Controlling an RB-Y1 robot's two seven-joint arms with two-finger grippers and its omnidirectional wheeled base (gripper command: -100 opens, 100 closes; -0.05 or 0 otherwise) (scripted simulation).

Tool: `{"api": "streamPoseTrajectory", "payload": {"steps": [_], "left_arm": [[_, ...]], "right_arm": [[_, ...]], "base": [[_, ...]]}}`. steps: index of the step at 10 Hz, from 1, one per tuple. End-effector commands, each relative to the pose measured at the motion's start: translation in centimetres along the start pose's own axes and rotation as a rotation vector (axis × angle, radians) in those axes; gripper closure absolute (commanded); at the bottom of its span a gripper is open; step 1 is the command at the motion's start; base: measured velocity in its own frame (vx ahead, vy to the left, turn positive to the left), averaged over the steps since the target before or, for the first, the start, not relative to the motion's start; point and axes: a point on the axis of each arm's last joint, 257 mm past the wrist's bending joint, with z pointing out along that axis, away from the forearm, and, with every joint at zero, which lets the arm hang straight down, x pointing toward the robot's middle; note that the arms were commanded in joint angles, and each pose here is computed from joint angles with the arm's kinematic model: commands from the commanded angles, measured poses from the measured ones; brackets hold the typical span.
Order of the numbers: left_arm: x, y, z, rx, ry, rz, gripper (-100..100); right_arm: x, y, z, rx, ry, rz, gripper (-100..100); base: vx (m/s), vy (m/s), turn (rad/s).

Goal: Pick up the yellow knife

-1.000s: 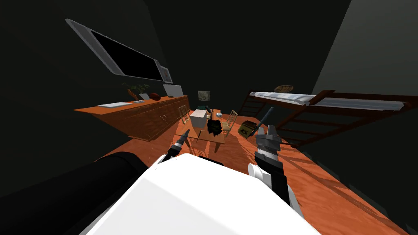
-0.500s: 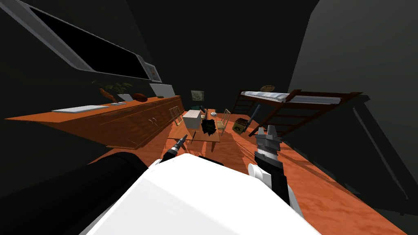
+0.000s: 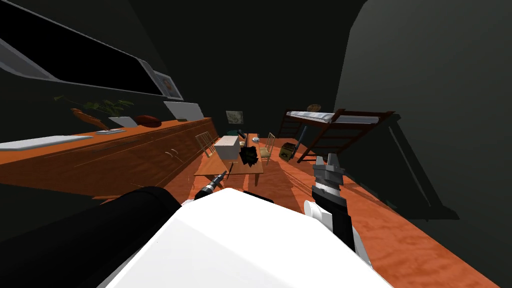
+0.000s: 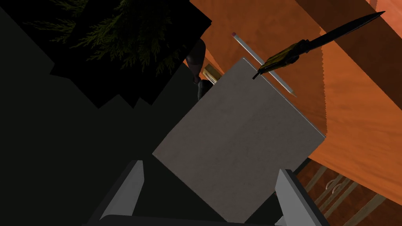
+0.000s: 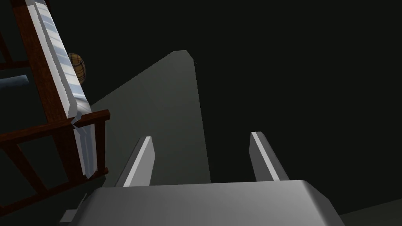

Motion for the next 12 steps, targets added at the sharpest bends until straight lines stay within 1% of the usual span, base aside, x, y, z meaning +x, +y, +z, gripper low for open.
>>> {"api": "streamPoseTrajectory", "payload": {"steps": [1,2,3,4,5,7,8,9,10,11,12], "left_arm": [[0.9,2.9,-0.7,-0.065,0.04,0.029,-100],[1.1,4.6,-1.0,-0.101,0.066,0.053,-100],[1.4,5.4,-1.3,-0.119,0.073,0.053,-100],[1.6,7.2,-1.8,-0.157,0.099,0.078,-100],[1.9,9.4,-2.5,-0.207,0.129,0.102,-100],[2.1,10.2,-2.9,-0.223,0.135,0.102,-100],[2.2,12.3,-3.7,-0.271,0.162,0.127,-100],[2.3,12.5,-3.8,-0.275,0.164,0.127,-100],[2.3,14.7,-4.7,-0.325,0.191,0.151,-100],[2.3,14.7,-4.7,-0.326,0.191,0.151,-100],[2.2,16.9,-5.7,-0.376,0.216,0.175,-100]], "right_arm": [[0.0,0.0,0.0,0.0,0.0,0.0,0],[0.0,0.0,0.0,0.0,0.0,0.0,0],[0.0,0.0,0.0,0.0,0.0,0.0,0],[0.0,0.0,0.0,0.0,0.0,0.0,0],[0.0,0.0,0.0,0.0,0.0,0.0,0],[0.0,0.0,0.0,0.0,0.0,0.0,0],[0.0,0.0,0.0,0.0,0.0,0.0,0],[0.0,0.0,0.0,0.0,0.0,0.0,0],[0.0,0.0,0.0,0.0,0.0,0.0,0],[0.0,0.0,0.0,0.0,0.0,0.0,0],[0.0,0.0,0.0,0.0,0.0,0.0,0]], "base": [[0.021,-0.035,-0.233],[0.029,-0.063,-0.332],[0.028,-0.048,-0.114],[0.027,-0.052,-0.195],[0.043,-0.073,-0.315],[0.022,-0.028,-0.05],[0.02,-0.031,-0.225],[0.021,-0.021,-0.124],[0.031,-0.04,-0.212],[0.023,-0.033,-0.098],[0.028,-0.043,-0.183]]}}
